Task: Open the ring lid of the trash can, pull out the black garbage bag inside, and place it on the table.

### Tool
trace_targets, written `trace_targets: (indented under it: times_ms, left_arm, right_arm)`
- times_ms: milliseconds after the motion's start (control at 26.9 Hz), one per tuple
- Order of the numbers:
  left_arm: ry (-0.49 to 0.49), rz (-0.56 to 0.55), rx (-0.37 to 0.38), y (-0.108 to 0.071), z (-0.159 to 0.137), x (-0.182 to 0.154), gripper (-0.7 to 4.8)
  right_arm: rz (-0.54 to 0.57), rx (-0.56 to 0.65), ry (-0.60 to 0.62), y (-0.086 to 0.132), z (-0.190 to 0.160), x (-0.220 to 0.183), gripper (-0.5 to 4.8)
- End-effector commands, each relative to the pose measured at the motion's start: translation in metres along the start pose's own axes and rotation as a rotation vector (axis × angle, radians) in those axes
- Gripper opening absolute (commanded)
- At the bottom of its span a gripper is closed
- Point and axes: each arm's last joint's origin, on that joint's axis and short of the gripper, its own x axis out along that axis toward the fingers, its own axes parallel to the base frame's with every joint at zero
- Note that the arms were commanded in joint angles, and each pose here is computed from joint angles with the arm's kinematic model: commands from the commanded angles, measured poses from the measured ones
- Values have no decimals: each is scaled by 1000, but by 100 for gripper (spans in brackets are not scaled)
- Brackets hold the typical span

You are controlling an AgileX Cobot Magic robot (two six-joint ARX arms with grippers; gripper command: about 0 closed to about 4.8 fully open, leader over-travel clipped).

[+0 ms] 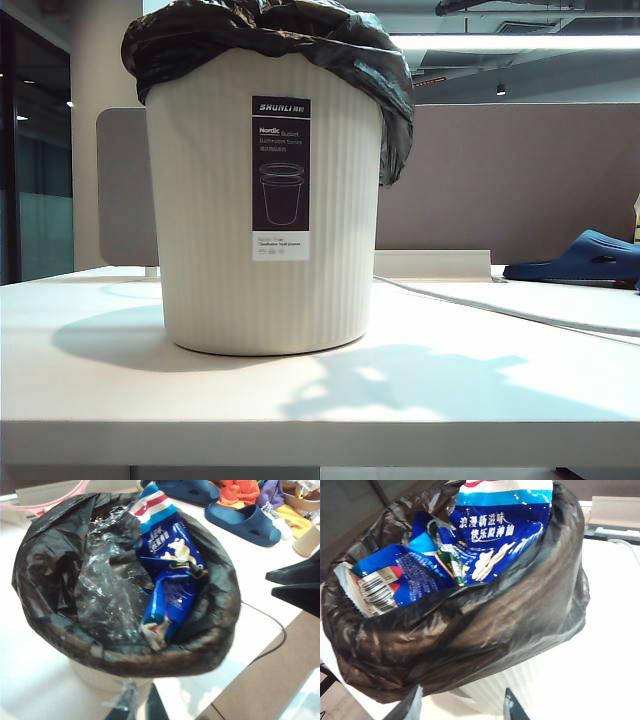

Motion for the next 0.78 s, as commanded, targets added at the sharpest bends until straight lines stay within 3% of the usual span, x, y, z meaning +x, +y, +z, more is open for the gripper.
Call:
trace_targets:
  times_ms: [37, 484, 781]
  left_arm:
    - [-40, -1, 30, -14, -4, -20, 31]
    - [-218, 27, 147, -63, -44, -86, 30]
    - [-303, 33, 145, -70, -89, -90, 30]
  right_arm:
    - [13, 4, -11, 2, 2, -2, 207]
    - [42, 4, 2, 3, 0, -1, 201]
    - [91, -12, 8, 12, -6, 1, 201]
